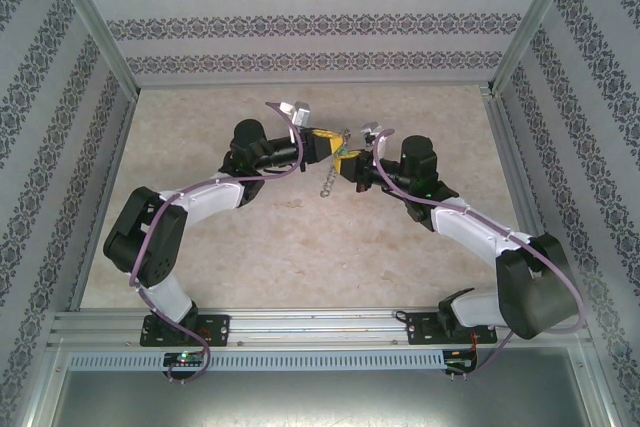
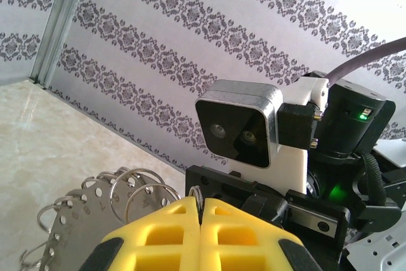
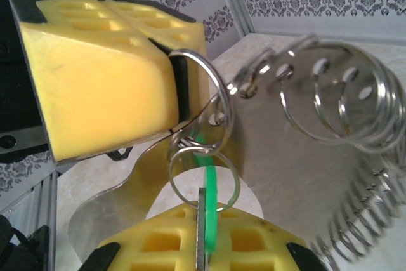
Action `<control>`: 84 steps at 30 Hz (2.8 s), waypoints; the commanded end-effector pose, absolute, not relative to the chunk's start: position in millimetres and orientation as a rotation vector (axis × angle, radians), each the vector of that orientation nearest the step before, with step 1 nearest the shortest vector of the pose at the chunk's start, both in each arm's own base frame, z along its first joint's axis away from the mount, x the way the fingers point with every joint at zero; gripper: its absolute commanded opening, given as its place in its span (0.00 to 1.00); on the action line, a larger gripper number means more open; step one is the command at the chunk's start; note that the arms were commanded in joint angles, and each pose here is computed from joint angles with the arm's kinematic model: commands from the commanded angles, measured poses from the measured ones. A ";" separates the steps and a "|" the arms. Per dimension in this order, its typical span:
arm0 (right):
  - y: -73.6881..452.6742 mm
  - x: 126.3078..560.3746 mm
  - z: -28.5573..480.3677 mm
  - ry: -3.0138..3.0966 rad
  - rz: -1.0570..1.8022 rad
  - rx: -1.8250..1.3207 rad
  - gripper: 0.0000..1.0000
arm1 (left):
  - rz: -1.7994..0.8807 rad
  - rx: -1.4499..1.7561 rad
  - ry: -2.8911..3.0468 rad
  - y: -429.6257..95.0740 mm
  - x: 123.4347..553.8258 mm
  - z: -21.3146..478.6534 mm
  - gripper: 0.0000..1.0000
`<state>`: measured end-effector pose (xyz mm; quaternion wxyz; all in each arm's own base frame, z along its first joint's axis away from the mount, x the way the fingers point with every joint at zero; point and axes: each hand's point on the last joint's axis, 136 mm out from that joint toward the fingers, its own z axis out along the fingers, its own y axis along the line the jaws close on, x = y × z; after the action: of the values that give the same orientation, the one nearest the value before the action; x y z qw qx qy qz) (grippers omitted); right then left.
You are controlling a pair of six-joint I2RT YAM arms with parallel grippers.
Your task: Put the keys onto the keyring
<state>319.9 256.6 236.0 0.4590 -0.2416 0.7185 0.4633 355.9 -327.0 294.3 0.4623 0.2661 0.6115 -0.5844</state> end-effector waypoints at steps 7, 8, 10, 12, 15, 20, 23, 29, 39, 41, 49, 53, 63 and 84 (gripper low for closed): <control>248.9 319.5 253.3 1.701 1.141 -0.580 0.26 | -1.470 0.649 1.356 -332.1 347.7 319.9 0.00; 243.6 319.0 253.1 1.702 1.138 -0.568 0.32 | -1.470 0.652 1.356 -332.5 347.6 320.1 0.00; 232.6 317.9 253.4 1.705 1.129 -0.536 0.39 | -1.464 0.650 1.358 -332.6 349.1 319.2 0.00; 219.9 314.6 255.1 1.706 1.116 -0.501 0.42 | -1.459 0.652 1.360 -333.2 350.2 318.8 0.00; 201.7 307.0 258.3 1.697 1.082 -0.449 0.46 | -1.456 0.655 1.364 -334.0 351.4 318.4 0.00; 181.8 300.2 276.4 1.645 1.022 -0.373 0.50 | -1.462 0.664 1.368 -335.7 352.1 316.3 0.00; 180.8 303.7 291.0 1.620 1.016 -0.367 0.49 | -1.474 0.672 1.360 -336.8 351.3 316.6 0.00; 190.5 318.2 306.6 1.602 1.056 -0.402 0.42 | -1.496 0.686 1.358 -338.5 348.9 318.9 0.00; 211.2 327.4 312.3 1.574 1.181 -0.476 0.32 | -1.508 0.707 1.356 -339.7 344.5 321.4 0.00; 215.0 326.1 311.7 1.573 1.199 -0.489 0.31 | -1.509 0.706 1.355 -339.8 344.7 322.4 0.00; 226.5 322.4 308.4 1.579 1.242 -0.535 0.28 | -1.512 0.715 1.350 -340.7 342.3 324.1 0.00; 230.9 321.5 306.4 1.584 1.258 -0.555 0.24 | -1.518 0.723 1.349 -341.5 340.5 324.6 0.00; 232.6 321.5 303.2 1.590 1.267 -0.566 0.08 | -1.520 0.730 1.344 -342.8 339.3 327.2 0.00; 224.7 333.7 301.9 1.660 1.146 -0.611 0.00 | -1.286 0.805 1.486 -320.6 356.3 323.3 0.38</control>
<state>328.4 227.5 297.2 0.4844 -0.2330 0.6815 0.4966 361.2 -328.5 302.0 0.4656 0.2908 0.6212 -0.5593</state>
